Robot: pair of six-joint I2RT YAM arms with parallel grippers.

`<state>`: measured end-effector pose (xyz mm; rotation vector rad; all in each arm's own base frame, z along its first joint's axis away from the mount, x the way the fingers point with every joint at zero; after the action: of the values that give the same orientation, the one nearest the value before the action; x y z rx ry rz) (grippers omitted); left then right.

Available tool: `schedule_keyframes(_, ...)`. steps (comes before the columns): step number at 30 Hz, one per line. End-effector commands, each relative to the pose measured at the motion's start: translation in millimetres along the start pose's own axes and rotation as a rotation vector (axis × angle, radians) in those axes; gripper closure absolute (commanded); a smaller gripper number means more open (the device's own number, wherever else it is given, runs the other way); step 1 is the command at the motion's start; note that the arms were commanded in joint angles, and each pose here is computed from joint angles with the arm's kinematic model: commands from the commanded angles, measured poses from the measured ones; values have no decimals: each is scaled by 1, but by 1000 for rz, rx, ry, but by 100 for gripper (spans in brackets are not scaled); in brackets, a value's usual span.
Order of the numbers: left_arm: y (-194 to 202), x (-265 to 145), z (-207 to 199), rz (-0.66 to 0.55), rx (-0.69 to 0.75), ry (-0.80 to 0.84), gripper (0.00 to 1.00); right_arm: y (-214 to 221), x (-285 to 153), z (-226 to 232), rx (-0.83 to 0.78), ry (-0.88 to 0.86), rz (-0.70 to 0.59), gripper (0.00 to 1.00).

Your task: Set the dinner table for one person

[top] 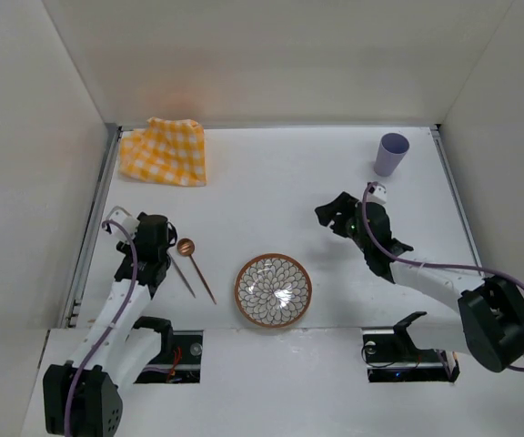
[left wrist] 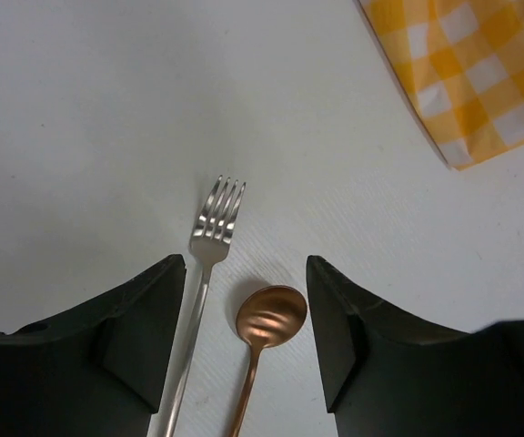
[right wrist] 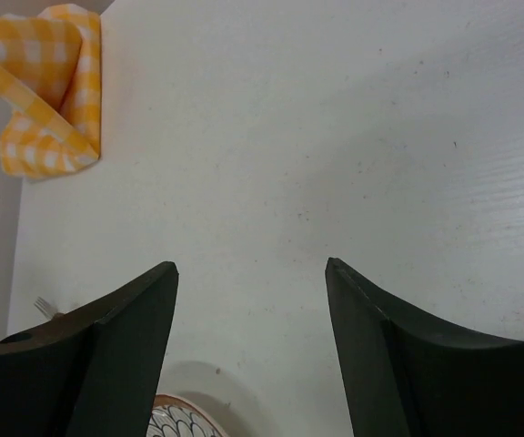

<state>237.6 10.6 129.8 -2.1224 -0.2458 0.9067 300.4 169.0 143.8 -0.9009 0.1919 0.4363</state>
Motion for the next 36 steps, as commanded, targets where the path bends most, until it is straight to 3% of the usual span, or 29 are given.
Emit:
schedule_keyframes(1,-11,2,-11,-34,-31,42,46,-20,2,21,6,-71,-62,28)
schedule_keyframes(3,-16,4,-16,-40,-44,53,46,-18,4,18,1,-60,-60,32)
schedule_keyframes(6,-17,7,-27,-39,-37,78,47,-12,5,23,-2,-86,-19,52)
schedule_keyframes(9,-12,8,-43,-32,-18,125,60,-13,2,31,-30,-126,-23,75)
schedule_keyframes(11,-11,6,-62,-22,3,180,83,-9,5,28,-44,-113,-6,88)
schedule_keyframes(12,-13,5,-71,-29,22,201,89,-7,6,29,-41,-115,6,93)
schedule_keyframes(14,-17,6,-85,-52,33,225,91,-7,4,32,-40,-124,14,94)
schedule_keyframes(17,-30,18,-106,-94,40,226,84,-8,1,36,-55,-136,-1,91)
schedule_keyframes(18,-34,24,-117,-97,59,220,77,-6,1,35,-58,-133,2,86)
schedule_keyframes(21,-36,41,-146,-101,126,214,54,0,6,34,-48,-130,29,58)
schedule_keyframes(23,-35,52,-162,-101,159,208,47,1,8,35,-58,-133,37,42)
schedule_keyframes(25,-32,69,-179,-99,195,197,43,1,9,36,-64,-136,37,33)
schedule_keyframes(36,-1,144,-265,-91,489,196,39,16,17,42,-98,-155,93,28)
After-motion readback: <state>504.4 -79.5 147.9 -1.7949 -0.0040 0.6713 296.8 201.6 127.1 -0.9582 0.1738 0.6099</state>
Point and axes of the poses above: each gripper's point midway between its finger pads, its own x axis out along the fingers, its own z axis along the line the jaws close on, y = z × x, the point moved 4 cm from there along -x, back along the fingers, and after that the axes turned 2 degrees about -x, right-handed, at the moved point
